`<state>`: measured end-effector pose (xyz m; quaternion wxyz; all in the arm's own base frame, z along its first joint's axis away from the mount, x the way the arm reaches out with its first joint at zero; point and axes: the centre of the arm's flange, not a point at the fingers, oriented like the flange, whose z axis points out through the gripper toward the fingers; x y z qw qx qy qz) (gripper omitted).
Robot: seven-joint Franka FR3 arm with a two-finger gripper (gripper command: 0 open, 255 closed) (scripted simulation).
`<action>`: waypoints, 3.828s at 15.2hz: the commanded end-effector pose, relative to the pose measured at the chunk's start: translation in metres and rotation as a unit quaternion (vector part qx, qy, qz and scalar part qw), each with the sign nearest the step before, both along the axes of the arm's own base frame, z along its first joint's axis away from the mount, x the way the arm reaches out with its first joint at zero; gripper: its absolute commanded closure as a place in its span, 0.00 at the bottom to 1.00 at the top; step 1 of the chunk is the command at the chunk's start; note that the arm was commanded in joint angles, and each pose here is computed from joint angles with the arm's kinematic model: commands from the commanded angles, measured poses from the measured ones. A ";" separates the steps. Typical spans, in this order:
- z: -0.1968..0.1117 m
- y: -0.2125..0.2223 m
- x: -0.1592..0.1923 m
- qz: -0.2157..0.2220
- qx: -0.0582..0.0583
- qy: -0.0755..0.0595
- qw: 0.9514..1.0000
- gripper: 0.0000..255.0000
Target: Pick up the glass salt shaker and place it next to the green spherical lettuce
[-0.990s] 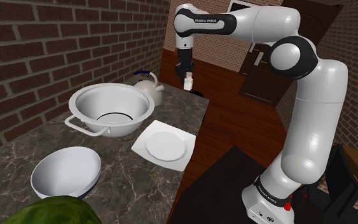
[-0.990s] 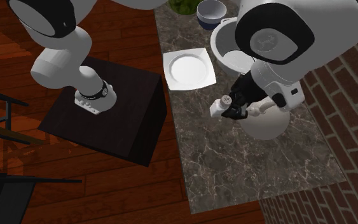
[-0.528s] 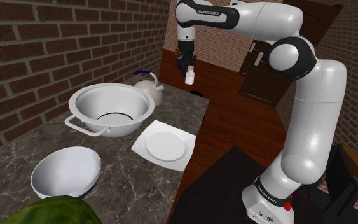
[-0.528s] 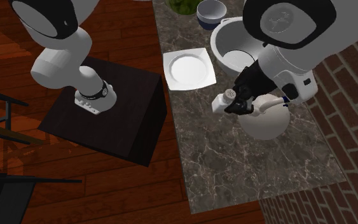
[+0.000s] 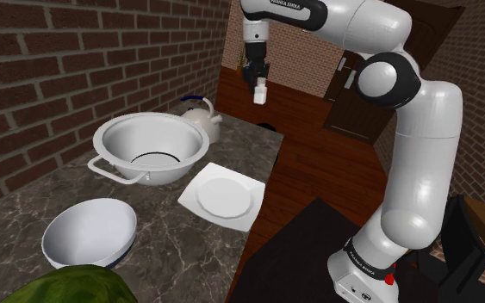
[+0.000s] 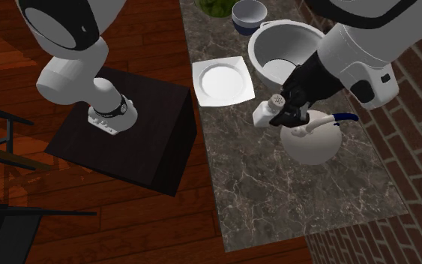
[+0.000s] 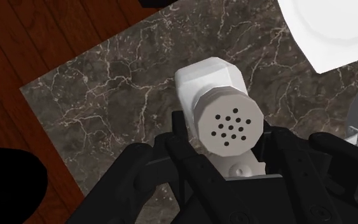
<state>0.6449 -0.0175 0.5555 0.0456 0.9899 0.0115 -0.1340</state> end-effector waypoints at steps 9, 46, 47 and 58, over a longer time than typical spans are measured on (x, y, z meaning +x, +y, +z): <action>0.012 0.086 -0.035 0.000 0.000 0.000 1.000 1.00; -0.014 0.487 -0.196 0.000 0.000 0.000 1.000 1.00; -0.019 0.487 -0.196 0.000 0.000 0.000 1.000 1.00; -0.078 0.487 -0.196 0.000 0.000 0.000 1.000 1.00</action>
